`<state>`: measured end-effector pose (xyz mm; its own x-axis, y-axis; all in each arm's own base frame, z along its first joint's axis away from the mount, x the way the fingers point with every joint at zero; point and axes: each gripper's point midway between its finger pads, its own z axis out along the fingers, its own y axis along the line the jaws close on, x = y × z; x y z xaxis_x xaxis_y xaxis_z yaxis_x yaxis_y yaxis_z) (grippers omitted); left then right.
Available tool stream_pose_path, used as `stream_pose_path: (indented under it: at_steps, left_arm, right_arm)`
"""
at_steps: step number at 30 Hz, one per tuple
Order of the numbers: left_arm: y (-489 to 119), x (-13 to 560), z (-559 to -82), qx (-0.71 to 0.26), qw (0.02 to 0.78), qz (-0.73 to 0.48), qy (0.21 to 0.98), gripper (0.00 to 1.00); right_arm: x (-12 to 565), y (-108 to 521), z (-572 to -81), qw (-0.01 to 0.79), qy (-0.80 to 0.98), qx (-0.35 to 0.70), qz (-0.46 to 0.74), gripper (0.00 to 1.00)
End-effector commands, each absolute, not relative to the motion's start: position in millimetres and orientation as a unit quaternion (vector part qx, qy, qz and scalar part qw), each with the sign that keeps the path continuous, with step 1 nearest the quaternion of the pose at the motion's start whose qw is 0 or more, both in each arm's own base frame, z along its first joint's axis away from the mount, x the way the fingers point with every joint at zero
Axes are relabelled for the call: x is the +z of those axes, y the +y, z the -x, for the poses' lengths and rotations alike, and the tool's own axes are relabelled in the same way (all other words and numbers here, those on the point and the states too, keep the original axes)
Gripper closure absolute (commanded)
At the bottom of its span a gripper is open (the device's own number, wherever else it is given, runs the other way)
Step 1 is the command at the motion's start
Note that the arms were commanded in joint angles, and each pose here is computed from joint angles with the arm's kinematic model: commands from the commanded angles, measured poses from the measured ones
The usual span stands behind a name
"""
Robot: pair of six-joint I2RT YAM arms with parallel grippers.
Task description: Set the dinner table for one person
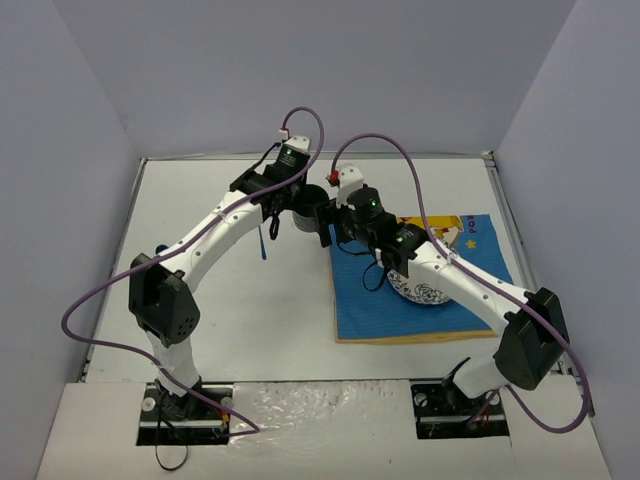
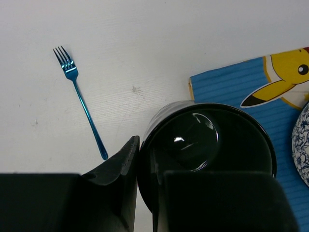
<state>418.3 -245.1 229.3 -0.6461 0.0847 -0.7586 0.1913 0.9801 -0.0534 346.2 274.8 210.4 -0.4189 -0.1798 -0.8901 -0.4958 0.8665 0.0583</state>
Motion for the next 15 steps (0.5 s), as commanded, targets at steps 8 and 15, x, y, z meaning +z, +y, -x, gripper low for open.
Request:
stream_pose_path:
  at_steps: [8, 15]
  left_arm:
    - [-250.8, 296.9, -413.3, -0.105, 0.496, -0.037, 0.861, 1.00]
    - [-254.7, 297.0, -411.4, -0.108, 0.495, -0.043, 0.861, 1.00]
  right_arm:
    - [227.7, 307.6, -365.1, 0.527, 0.803, 0.177, 0.216, 0.37]
    - [221.5, 309.2, -367.9, 0.523, 0.806, 0.171, 0.219, 0.50]
